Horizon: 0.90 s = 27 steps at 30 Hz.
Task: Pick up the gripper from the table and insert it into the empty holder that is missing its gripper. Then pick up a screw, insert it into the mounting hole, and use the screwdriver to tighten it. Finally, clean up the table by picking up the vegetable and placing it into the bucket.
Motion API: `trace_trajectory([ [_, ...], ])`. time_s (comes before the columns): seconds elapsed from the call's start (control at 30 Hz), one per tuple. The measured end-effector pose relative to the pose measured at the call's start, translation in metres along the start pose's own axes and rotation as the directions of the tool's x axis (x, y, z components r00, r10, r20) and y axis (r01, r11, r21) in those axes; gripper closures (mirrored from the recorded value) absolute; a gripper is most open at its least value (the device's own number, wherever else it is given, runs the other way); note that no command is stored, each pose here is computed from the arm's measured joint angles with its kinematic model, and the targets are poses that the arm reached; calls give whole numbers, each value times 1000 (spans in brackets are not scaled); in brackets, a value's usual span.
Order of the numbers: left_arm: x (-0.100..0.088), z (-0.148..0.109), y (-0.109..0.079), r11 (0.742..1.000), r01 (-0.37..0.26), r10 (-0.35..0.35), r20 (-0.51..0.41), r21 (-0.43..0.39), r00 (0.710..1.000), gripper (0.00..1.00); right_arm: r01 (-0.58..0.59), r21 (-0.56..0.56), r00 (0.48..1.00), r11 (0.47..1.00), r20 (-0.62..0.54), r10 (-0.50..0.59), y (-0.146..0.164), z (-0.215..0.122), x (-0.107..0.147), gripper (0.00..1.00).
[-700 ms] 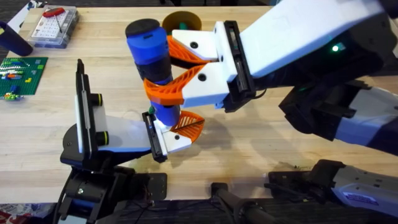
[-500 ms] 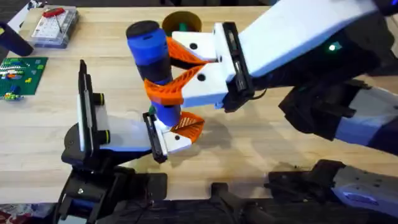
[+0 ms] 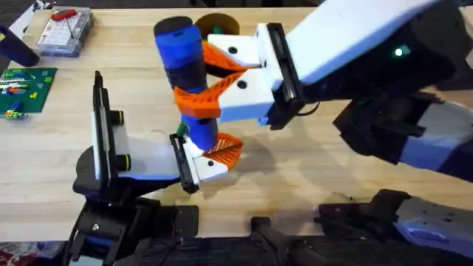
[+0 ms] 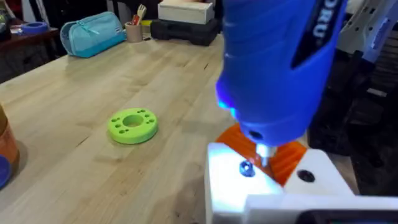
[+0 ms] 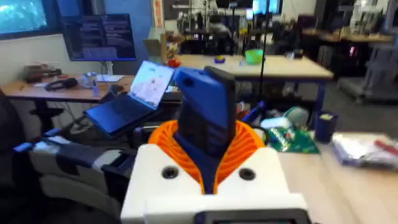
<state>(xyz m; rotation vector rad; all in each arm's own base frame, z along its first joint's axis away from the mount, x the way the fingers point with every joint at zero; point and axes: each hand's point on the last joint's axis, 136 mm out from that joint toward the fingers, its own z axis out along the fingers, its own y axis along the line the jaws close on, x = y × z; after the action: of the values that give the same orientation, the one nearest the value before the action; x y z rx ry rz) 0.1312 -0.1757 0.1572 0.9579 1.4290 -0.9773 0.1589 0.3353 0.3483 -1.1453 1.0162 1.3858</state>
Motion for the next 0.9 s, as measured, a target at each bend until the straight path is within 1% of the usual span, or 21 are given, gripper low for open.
trace_trajectory([
  [0.1, 0, 0, 0, 1000, 0, 0, 0, 0, 1000, 986, -72, 12, 996, 997, -47, 73, -6, 5, -3, 942],
  [0.2, 0, 0, 0, 1000, 0, 0, 0, 0, 1000, 986, -103, 24, 991, 994, -84, 105, -12, 13, -22, 943],
  [0.3, 0, 0, 0, 1000, 0, 0, 0, 0, 1000, 986, -59, 18, 996, 998, -72, 60, -12, 19, -52, 943],
  [0.43, 0, 0, 0, 1000, 0, 0, 0, 0, 1000, 986, 45, 2, 999, 999, -12, -45, -6, 23, -98, 943],
  [0.53, 0, 0, 0, 1000, 0, 0, 0, 0, 1000, 986, 110, -4, 994, 994, 19, -110, 0, 22, -117, 944],
  [0.63, 0, 0, 0, 1000, 0, 0, 0, 0, 1000, 986, 158, -7, 987, 987, 42, -157, 3, 21, -126, 942],
  [0.9, 0, 0, 0, 1000, 0, 0, 0, 0, 1000, 986, 199, -7, 978, 980, 63, -199, 5, 21, -131, 943],
])
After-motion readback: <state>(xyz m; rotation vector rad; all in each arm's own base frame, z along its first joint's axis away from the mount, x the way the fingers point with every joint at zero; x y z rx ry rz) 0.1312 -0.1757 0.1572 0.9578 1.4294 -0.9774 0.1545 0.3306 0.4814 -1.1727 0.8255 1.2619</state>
